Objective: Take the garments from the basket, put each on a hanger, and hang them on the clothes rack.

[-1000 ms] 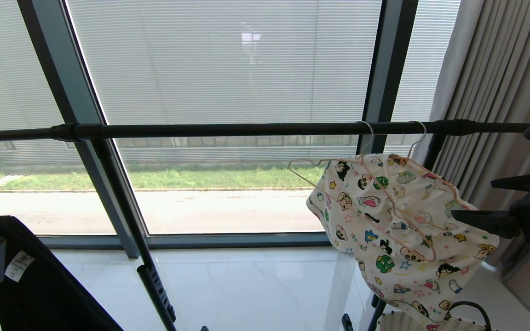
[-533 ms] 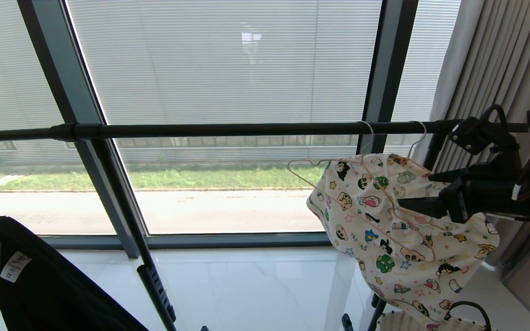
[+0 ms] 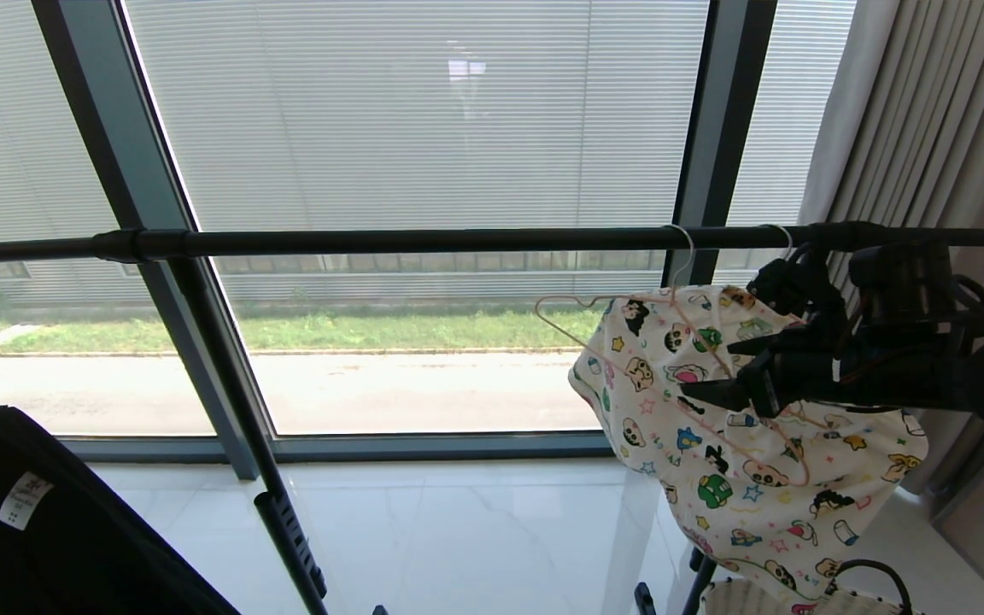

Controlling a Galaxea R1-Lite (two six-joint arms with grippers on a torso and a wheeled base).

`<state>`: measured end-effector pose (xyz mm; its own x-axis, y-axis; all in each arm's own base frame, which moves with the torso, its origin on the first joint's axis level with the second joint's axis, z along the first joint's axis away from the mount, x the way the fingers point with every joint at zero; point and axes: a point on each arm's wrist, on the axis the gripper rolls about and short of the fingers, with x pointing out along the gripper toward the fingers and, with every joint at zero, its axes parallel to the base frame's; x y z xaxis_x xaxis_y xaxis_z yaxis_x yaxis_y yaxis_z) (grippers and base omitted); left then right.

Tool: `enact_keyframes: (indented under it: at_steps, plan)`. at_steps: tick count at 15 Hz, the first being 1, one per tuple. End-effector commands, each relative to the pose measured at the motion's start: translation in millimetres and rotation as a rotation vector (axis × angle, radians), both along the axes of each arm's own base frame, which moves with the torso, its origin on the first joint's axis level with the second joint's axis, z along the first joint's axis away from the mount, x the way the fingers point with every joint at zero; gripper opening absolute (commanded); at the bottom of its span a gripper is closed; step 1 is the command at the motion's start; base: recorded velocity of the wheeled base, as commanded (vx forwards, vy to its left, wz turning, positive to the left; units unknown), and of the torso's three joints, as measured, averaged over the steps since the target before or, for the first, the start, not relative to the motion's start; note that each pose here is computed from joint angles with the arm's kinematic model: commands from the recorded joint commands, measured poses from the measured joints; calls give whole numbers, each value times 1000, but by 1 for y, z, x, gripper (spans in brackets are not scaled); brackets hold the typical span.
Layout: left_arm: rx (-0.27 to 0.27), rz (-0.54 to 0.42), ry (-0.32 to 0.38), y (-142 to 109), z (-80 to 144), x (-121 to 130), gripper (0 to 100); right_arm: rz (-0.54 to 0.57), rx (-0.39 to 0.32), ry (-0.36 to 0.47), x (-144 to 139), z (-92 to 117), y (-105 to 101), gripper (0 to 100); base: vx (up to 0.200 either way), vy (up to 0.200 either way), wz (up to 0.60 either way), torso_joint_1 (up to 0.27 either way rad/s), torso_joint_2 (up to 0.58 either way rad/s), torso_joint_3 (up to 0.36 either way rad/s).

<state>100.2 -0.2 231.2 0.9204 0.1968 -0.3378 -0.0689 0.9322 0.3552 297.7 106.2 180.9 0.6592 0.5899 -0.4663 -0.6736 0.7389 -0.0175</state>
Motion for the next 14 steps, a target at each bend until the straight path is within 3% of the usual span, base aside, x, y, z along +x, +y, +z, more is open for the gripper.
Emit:
enact_keyframes:
  at_steps: [1,14]
  plan:
    - [3,-1,-11,0,1,-3,0,7,-2,27,14,-16,4,100,0,0,0,0,0,0]
    - [5,-3,-18,0,2,-5,0,31,17,71,36,-38,5,100,0,0,0,0,0,0]
